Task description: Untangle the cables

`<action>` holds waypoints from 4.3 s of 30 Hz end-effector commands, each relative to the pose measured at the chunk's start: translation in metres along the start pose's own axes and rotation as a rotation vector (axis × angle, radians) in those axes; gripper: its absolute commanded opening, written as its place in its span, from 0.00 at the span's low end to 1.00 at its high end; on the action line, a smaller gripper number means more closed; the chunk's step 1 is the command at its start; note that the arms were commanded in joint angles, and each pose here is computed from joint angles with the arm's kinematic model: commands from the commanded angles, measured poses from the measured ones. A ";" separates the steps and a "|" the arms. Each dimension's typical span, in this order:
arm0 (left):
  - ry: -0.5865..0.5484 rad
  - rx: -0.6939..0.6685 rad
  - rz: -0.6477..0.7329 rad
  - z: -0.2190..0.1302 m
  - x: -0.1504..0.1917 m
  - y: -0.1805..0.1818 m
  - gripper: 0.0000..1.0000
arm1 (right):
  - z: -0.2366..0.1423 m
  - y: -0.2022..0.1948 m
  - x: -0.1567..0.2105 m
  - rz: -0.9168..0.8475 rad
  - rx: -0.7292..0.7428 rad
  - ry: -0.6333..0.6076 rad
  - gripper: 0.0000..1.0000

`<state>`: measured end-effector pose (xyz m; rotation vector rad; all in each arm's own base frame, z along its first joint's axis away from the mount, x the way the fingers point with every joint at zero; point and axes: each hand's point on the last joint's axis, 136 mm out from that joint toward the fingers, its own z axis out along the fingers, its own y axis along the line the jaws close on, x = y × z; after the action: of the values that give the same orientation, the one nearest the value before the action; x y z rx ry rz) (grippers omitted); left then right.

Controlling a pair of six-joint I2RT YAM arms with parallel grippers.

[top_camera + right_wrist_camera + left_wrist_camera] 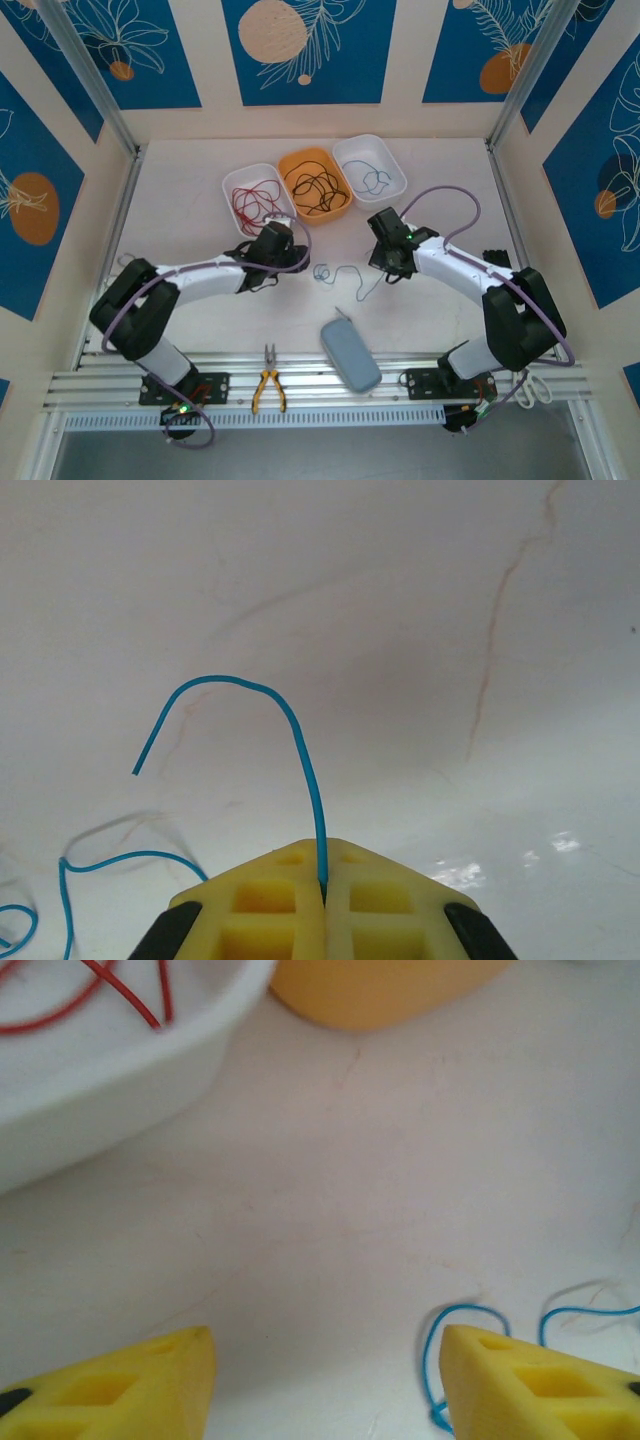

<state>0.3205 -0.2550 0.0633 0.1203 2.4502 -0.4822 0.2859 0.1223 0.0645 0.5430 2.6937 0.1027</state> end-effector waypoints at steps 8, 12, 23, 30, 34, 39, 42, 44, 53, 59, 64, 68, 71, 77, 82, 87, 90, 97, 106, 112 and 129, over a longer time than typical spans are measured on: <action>0.252 0.026 0.218 0.020 0.041 -0.033 0.53 | 0.002 0.006 0.001 -0.020 -0.038 0.029 0.00; 0.294 0.057 0.246 0.024 0.048 -0.043 0.52 | 0.001 0.008 -0.001 -0.021 -0.045 0.026 0.00; 0.328 0.114 0.260 0.031 0.054 -0.062 0.59 | 0.005 0.011 0.001 -0.015 -0.060 0.042 0.00; 0.409 0.055 0.288 0.045 0.066 -0.057 0.56 | 0.004 0.016 0.001 -0.022 -0.078 0.048 0.00; 0.470 0.021 0.327 0.048 0.075 -0.053 0.56 | -0.001 0.020 -0.002 -0.031 -0.093 0.042 0.00; 0.506 -0.013 0.362 0.048 0.079 -0.049 0.60 | -0.005 0.023 -0.006 -0.044 -0.107 0.030 0.00; 0.488 -0.008 0.360 0.046 0.075 -0.052 0.60 | -0.006 0.025 -0.009 -0.051 -0.111 0.027 0.00; 0.444 -0.011 0.356 0.041 0.063 -0.055 0.58 | -0.010 0.027 -0.011 -0.063 -0.116 0.023 0.00; 0.202 0.054 0.306 0.004 0.007 -0.078 0.58 | -0.053 0.043 -0.026 -0.128 -0.254 -0.064 0.00; 0.076 0.059 0.256 -0.014 -0.014 -0.077 0.59 | -0.110 0.061 -0.040 -0.172 -0.426 -0.162 0.00; -0.004 0.075 0.226 -0.026 -0.022 -0.073 0.63 | -0.161 0.070 -0.053 -0.215 -0.529 -0.245 0.00; -0.065 0.094 0.186 -0.037 -0.030 -0.071 0.65 | -0.197 0.076 -0.060 -0.250 -0.598 -0.295 0.00; -0.120 0.138 0.166 -0.045 -0.035 -0.073 0.66 | -0.219 0.079 -0.066 -0.260 -0.633 -0.332 0.00; -0.191 0.265 0.153 -0.054 -0.037 -0.079 0.70 | -0.262 0.091 -0.077 -0.308 -0.712 -0.392 0.00; -0.208 0.428 0.095 -0.061 -0.040 -0.090 0.71 | -0.289 0.094 -0.088 -0.355 -0.730 -0.453 0.00; -0.252 0.622 0.159 -0.072 -0.040 -0.115 0.80 | -0.312 0.098 -0.097 -0.366 -0.774 -0.493 0.00; -0.251 0.669 0.132 -0.073 -0.042 -0.123 0.83 | -0.325 0.104 -0.100 -0.394 -0.810 -0.504 0.00; -0.252 0.659 0.079 -0.070 -0.049 -0.122 0.84 | -0.336 0.118 -0.103 -0.430 -0.865 -0.512 0.00; -0.135 0.607 0.094 -0.045 -0.031 -0.117 0.84 | -0.341 0.126 -0.110 -0.430 -0.887 -0.525 0.00; -0.113 0.655 0.070 -0.040 -0.030 -0.126 0.84 | -0.344 0.129 -0.111 -0.431 -0.904 -0.524 0.00; -0.039 0.746 0.050 -0.037 -0.016 -0.138 0.86 | -0.333 0.148 -0.120 -0.439 -0.915 -0.494 0.00</action>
<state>0.2823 -0.3589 0.1311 0.4405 2.1464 -1.2661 0.3117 0.2119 0.4141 -0.2483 1.9928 0.8560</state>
